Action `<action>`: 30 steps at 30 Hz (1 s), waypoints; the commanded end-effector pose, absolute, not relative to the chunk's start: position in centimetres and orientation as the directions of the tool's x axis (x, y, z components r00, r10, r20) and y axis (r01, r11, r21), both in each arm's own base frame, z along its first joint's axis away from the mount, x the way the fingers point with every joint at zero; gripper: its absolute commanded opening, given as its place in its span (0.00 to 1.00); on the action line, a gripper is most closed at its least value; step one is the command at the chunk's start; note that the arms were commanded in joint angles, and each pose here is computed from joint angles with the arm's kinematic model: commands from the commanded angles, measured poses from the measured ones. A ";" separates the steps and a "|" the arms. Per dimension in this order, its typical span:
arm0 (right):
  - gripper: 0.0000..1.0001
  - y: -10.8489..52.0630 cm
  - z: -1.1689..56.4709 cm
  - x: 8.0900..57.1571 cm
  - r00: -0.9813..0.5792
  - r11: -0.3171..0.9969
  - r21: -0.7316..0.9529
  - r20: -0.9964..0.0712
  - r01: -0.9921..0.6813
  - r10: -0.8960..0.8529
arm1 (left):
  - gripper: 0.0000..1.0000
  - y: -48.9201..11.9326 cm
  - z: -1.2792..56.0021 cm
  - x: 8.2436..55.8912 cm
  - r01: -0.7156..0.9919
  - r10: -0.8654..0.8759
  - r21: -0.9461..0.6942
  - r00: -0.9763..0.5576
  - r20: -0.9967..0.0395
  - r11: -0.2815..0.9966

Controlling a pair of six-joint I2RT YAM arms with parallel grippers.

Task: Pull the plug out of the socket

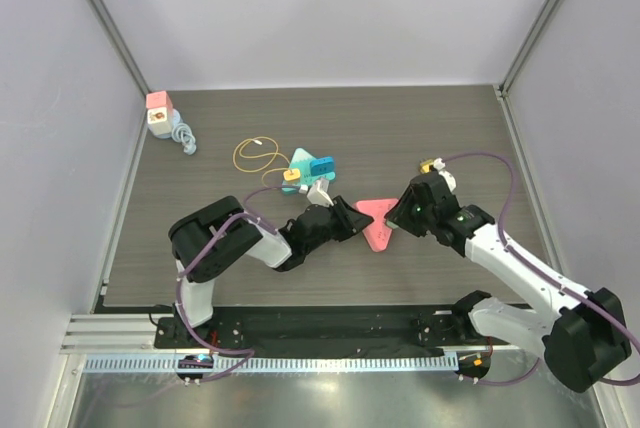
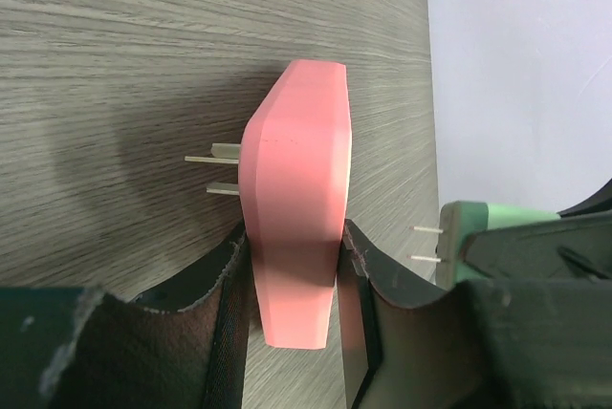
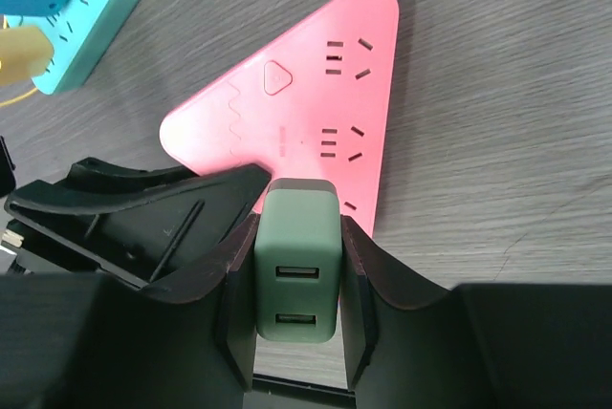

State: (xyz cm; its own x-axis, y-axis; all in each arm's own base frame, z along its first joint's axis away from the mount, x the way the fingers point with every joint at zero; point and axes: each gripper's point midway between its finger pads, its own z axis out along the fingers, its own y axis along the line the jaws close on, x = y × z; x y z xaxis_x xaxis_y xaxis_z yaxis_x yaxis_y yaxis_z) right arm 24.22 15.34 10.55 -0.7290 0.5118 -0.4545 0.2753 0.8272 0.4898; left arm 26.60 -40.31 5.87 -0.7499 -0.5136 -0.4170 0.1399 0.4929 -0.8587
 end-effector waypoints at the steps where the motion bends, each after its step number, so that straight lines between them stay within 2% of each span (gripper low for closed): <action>1: 0.01 15.5 12.5 25.4 -0.692 0.814 0.529 -0.496 0.238 0.525 | 0.00 -38.4 2.1 26.3 0.106 -0.453 -0.776 -0.759 -0.467 0.622; 7: 0.01 11.0 13.5 27.0 -0.578 0.791 0.525 -0.555 0.315 0.598 | 0.00 -38.4 2.2 26.3 0.109 -0.454 -0.778 -0.758 -0.467 0.619; 11: 0.01 9.6 16.2 29.0 -0.459 0.680 0.701 -0.542 0.216 0.704 | 0.00 -38.4 2.3 26.1 0.114 -0.452 -0.781 -0.760 -0.467 0.614; 13: 0.01 8.3 16.9 29.4 -0.400 0.689 0.695 -0.582 0.207 0.708 | 0.00 -38.3 2.4 26.1 0.118 -0.453 -0.782 -0.759 -0.468 0.612; 16: 0.01 4.5 17.2 30.4 -0.285 0.687 0.662 -0.626 0.300 0.726 | 0.00 -38.4 2.4 26.0 0.121 -0.451 -0.786 -0.762 -0.465 0.606; 21: 0.01 -0.2 17.6 32.4 -0.101 0.533 0.794 -0.528 0.292 0.843 | 0.00 -38.4 2.6 25.9 0.126 -0.456 -0.796 -0.762 -0.460 0.592; 25: 0.01 -2.6 16.3 34.0 -0.073 0.441 0.854 -0.438 0.277 0.896 | 0.00 -38.4 2.6 26.0 0.125 -0.459 -0.802 -0.764 -0.453 0.584; 30: 0.01 -4.3 14.7 38.7 -0.088 0.437 0.864 -0.429 0.250 0.899 | 0.00 -38.3 2.5 26.2 0.116 -0.465 -0.810 -0.768 -0.440 0.575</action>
State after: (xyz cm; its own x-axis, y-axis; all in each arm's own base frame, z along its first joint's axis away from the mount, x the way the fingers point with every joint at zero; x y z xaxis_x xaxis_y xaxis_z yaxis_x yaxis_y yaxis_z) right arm 34.48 -4.13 10.26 -0.1110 0.9125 -0.3938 0.4412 0.4003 0.8032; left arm 26.70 -39.86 5.86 -0.7497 -0.5163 -0.4139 0.1430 0.4842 -0.8632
